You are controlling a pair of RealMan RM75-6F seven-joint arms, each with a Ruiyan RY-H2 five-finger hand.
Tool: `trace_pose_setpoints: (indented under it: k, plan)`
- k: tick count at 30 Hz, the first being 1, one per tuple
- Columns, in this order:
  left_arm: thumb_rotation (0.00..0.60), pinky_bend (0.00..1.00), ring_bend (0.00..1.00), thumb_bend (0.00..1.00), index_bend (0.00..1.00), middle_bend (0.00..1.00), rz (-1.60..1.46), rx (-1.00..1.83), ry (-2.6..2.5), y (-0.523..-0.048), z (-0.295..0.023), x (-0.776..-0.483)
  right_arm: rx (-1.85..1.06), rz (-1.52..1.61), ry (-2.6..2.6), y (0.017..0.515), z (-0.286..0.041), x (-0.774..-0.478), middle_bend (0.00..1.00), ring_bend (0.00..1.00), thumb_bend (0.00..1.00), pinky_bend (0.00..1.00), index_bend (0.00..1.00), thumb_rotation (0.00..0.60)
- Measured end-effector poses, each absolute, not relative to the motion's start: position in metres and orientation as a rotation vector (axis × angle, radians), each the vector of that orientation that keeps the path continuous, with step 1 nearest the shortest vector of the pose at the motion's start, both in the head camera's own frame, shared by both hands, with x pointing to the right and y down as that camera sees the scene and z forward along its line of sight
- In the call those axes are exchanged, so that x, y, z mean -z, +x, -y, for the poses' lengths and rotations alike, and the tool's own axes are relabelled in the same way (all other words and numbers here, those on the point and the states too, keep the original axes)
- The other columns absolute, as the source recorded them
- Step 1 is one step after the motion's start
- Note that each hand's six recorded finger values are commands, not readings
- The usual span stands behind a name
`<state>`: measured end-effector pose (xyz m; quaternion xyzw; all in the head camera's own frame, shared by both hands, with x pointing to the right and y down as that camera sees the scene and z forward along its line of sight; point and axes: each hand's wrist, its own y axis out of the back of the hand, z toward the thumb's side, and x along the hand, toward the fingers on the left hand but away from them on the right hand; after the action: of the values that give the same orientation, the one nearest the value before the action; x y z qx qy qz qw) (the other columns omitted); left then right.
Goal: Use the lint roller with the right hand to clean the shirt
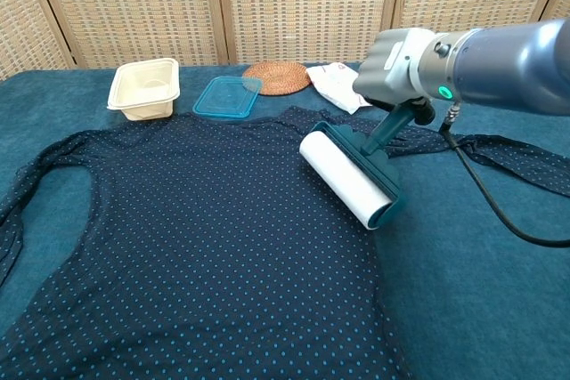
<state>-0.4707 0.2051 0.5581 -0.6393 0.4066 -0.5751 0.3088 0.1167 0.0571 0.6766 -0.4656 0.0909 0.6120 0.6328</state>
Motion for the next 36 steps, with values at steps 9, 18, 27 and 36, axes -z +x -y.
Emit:
trace_pose_setpoints:
  k: [9, 18, 27, 36]
  plan:
    - [0.600, 0.00, 0.00, 0.00, 0.00, 0.00, -1.070, 1.526, -1.693, -0.471, -0.205, -0.560, -1.390, -0.245, -1.013, 0.105, -0.069, -0.678, 1.00, 1.00, 0.59, 1.00, 0.73, 0.600]
    - [0.600, 0.00, 0.00, 0.00, 0.00, 0.00, -1.070, 1.525, -1.696, -0.470, -0.205, -0.560, -1.328, -0.291, -0.963, 0.077, -0.099, -0.675, 1.00, 1.00, 0.59, 1.00, 0.73, 0.600]
    - [0.600, 0.00, 0.00, 0.00, 0.00, 0.00, -1.065, 1.528, -1.695, -0.470, -0.205, -0.561, -1.198, -0.322, -0.983, 0.037, -0.146, -0.670, 1.00, 1.00, 0.59, 1.00, 0.73, 0.600]
    - [0.600, 0.00, 0.00, 0.00, 0.00, 0.00, -1.060, 1.531, -1.696, -0.470, -0.205, -0.563, -1.142, -0.306, -1.035, 0.019, -0.159, -0.664, 1.00, 1.00, 0.59, 1.00, 0.73, 0.600]
